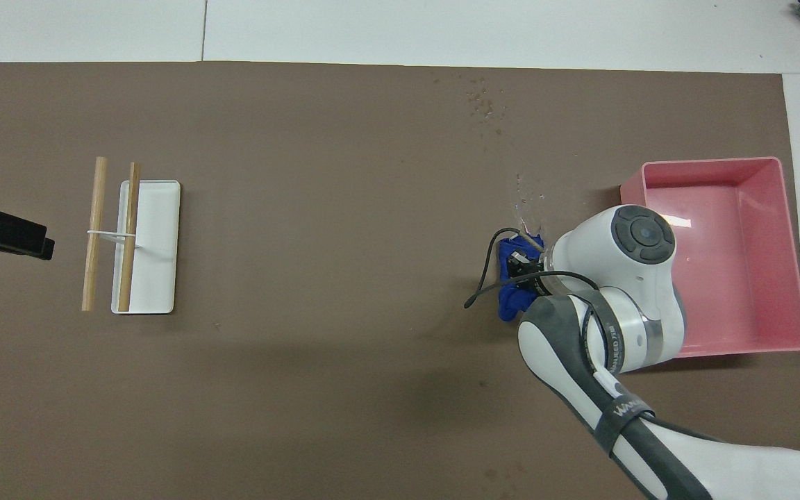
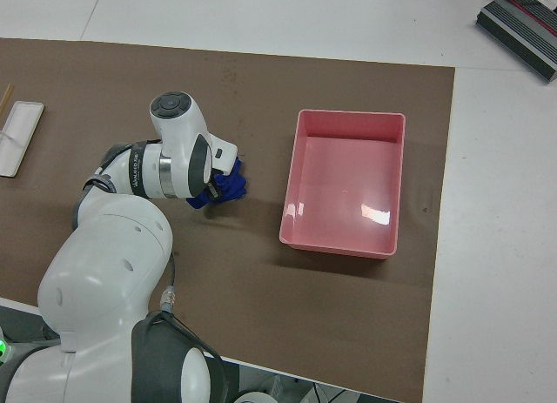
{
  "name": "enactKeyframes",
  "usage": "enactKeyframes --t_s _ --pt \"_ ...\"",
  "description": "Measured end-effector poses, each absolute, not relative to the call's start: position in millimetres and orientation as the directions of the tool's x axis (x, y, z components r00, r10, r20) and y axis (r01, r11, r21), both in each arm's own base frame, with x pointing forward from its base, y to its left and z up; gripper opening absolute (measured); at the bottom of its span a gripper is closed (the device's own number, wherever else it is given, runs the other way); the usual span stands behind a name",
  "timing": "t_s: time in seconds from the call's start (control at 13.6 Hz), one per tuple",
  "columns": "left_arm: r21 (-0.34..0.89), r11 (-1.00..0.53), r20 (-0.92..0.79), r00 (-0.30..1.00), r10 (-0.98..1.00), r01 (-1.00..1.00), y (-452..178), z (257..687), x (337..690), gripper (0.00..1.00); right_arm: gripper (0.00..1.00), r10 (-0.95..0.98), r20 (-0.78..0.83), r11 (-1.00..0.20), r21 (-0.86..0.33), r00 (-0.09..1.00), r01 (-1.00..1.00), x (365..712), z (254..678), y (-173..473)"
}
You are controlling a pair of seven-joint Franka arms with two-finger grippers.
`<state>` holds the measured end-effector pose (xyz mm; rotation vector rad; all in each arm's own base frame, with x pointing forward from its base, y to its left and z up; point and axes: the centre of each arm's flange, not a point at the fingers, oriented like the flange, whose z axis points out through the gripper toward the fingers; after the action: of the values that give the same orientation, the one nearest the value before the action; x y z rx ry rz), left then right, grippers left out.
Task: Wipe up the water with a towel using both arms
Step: 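Carry the towel into the pink bin with the right gripper, then open the right gripper to release the towel in the bin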
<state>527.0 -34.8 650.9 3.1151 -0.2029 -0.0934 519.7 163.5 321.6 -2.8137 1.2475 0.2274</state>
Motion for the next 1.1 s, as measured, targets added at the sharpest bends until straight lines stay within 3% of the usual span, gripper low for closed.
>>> enactKeyframes --t_s 0.37,0.66,0.81,1.1 --pt "0.021 -0.992 -0.06 0.99 -0.128 -0.127 -34 650 525 1.0 0.23 -0.739 -0.165 -0.661 -0.011 0.653 -0.75 531 404 148" --pt "0.021 -0.992 -0.061 0.99 -0.129 -0.128 -35 650 525 1.0 0.23 -0.748 -0.113 -0.645 -0.11 0.654 -0.757 537 483 87" --pt "0.021 -0.992 -0.061 0.99 -0.129 -0.128 -35 650 525 1.0 0.23 -0.721 -0.086 -0.675 -0.136 0.688 -0.725 536 498 32" --pt "0.021 -0.992 -0.06 0.99 -0.129 -0.128 -35 651 525 1.0 0.23 -0.642 -0.075 -0.752 -0.136 0.763 -0.645 524 478 -87"
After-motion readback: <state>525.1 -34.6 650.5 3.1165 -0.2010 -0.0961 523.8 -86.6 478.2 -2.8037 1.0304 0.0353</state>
